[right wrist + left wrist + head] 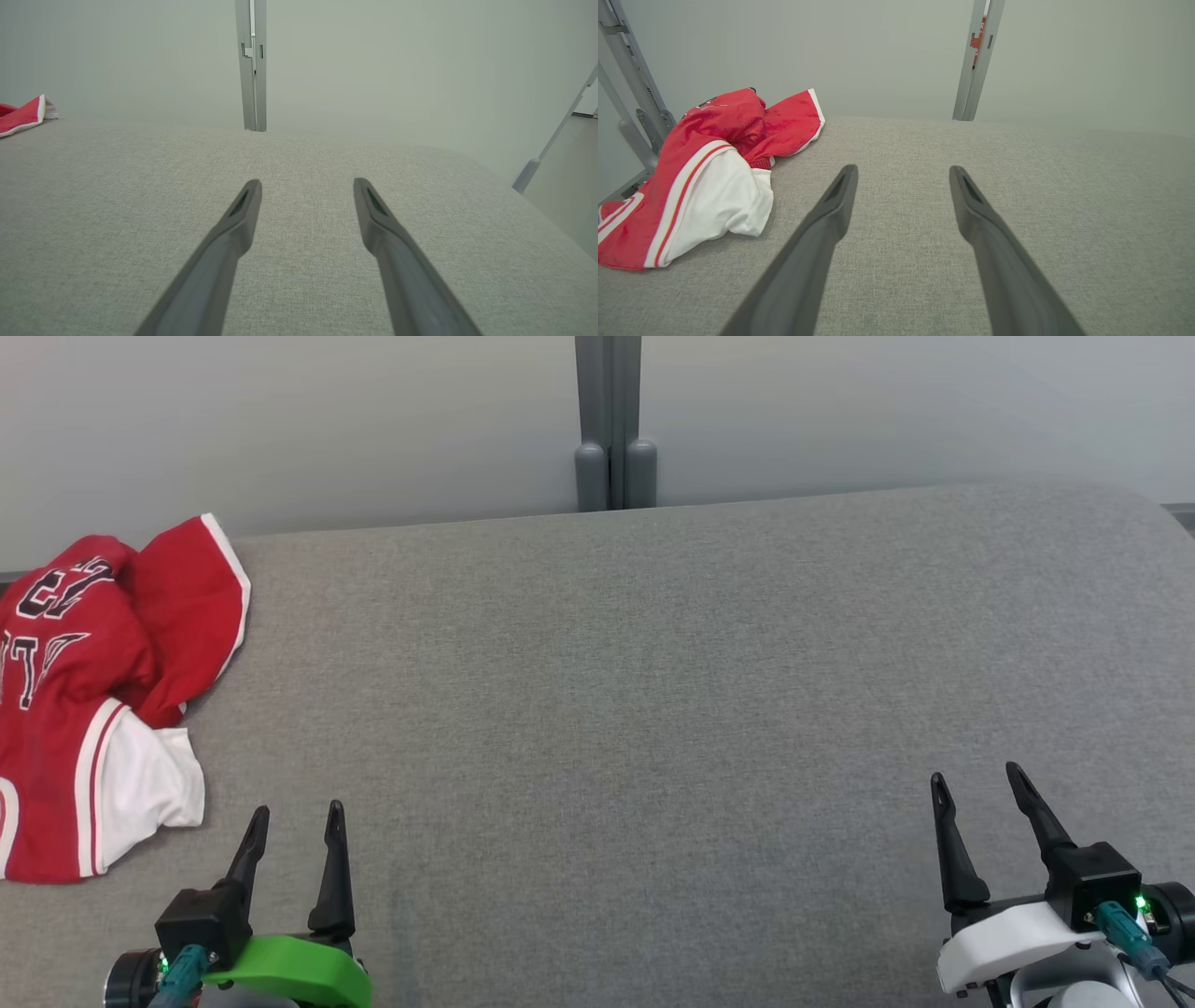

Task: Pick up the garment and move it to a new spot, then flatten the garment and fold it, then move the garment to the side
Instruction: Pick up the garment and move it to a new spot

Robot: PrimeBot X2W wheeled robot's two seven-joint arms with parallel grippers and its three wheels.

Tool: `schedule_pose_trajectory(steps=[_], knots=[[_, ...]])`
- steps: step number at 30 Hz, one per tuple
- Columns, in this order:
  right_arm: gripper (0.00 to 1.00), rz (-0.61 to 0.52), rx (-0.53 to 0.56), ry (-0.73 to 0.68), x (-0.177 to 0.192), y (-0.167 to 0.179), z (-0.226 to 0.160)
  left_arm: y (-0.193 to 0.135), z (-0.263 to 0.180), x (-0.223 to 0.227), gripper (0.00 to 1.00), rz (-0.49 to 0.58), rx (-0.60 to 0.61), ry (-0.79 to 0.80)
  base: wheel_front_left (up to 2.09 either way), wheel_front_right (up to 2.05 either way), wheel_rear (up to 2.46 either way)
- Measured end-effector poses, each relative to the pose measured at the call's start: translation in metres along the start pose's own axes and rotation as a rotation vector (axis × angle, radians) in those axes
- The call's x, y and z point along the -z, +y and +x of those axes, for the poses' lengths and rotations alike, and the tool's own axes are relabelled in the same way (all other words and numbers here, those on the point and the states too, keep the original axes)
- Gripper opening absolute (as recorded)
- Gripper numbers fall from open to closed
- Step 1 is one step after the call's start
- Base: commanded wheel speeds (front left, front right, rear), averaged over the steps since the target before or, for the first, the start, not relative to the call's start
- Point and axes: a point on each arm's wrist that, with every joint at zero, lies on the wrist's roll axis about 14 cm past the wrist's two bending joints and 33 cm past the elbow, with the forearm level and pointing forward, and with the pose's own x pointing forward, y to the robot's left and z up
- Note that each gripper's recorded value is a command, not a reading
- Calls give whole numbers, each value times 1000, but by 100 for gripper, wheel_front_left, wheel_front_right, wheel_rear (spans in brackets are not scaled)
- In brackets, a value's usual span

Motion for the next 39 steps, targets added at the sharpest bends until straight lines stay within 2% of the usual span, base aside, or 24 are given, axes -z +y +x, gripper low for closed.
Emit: schedule_pose_trajectory(steps=[9, 18, 24, 29, 33, 39], knots=[[100, 20, -146, -1, 1, 50, 19, 28, -21, -5, 100, -13, -96, -16, 0, 0, 0], [100, 36, -410, -39, -12, 141, 46, 96, -94, 7, 100, -38, -361, 5, 0, 0, 0], [100, 52, -550, -54, -16, 191, 51, 120, -120, 2, 100, -57, -467, -19, 0, 0, 0], [100, 38, -578, -63, -15, 195, 65, 119, -88, -24, 100, -76, -434, -92, 0, 0, 0], [100, 12, -580, -90, -15, 189, 86, 103, -37, -22, 100, -78, -331, -52, 0, 0, 0], [100, 4, -581, -149, -18, 185, 127, 136, 46, -56, 100, -88, -322, -42, 0, 0, 0]])
